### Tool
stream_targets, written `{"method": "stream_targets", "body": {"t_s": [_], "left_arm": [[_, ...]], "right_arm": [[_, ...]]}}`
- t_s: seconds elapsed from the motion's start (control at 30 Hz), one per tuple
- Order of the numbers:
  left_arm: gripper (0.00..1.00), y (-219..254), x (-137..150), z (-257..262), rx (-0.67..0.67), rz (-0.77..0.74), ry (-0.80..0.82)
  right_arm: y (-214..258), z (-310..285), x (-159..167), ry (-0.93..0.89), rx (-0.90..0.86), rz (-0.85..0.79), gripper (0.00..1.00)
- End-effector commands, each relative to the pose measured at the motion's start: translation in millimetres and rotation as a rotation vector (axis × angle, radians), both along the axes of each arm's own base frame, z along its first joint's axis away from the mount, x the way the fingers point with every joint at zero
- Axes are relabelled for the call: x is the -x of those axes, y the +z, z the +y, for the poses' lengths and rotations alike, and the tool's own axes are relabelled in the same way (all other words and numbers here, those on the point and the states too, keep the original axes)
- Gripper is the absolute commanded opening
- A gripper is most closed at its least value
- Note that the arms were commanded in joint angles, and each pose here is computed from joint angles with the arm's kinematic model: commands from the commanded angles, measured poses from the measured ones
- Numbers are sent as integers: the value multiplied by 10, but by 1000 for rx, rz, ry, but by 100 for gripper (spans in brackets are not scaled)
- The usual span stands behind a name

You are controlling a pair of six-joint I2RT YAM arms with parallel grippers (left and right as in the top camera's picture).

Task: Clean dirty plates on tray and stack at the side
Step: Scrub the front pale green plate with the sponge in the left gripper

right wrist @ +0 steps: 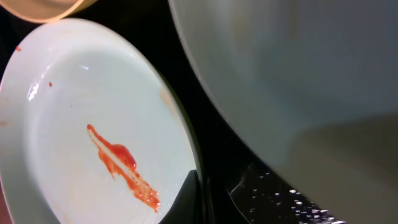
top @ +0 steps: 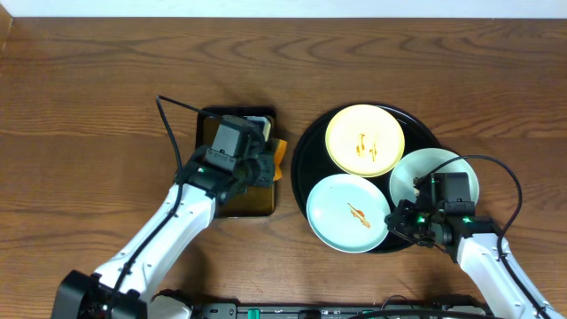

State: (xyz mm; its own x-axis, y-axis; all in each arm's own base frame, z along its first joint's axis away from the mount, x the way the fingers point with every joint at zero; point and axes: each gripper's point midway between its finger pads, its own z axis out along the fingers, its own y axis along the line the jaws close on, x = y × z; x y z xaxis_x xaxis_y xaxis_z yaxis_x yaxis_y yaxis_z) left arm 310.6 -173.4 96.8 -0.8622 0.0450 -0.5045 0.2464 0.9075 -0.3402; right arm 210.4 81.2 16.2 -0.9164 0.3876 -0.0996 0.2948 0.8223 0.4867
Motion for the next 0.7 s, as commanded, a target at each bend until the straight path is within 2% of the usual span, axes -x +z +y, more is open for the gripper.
{"method": "stream_targets", "body": {"t_s": [0.0,0.13,0.37,0.47,0.67], "left_arm": [[7,200,-17,-175,68,-37,-28],[7,415,123,-651,248,-24,-116],[7,583,412,-1360,439,59,-116],[7,456,544,-1561,473,154,-88],[7,17,735,-1817,455,306,-50]], "right_arm": [[-13,68,30,30,-7,1,1],[-11,101,33,47,-5,-4,1],[-3,109,12,49,-5,-15,1],[-4,110,16,50,-5,-14,1],[-4,109,15,49,-5,-13,1]]}}
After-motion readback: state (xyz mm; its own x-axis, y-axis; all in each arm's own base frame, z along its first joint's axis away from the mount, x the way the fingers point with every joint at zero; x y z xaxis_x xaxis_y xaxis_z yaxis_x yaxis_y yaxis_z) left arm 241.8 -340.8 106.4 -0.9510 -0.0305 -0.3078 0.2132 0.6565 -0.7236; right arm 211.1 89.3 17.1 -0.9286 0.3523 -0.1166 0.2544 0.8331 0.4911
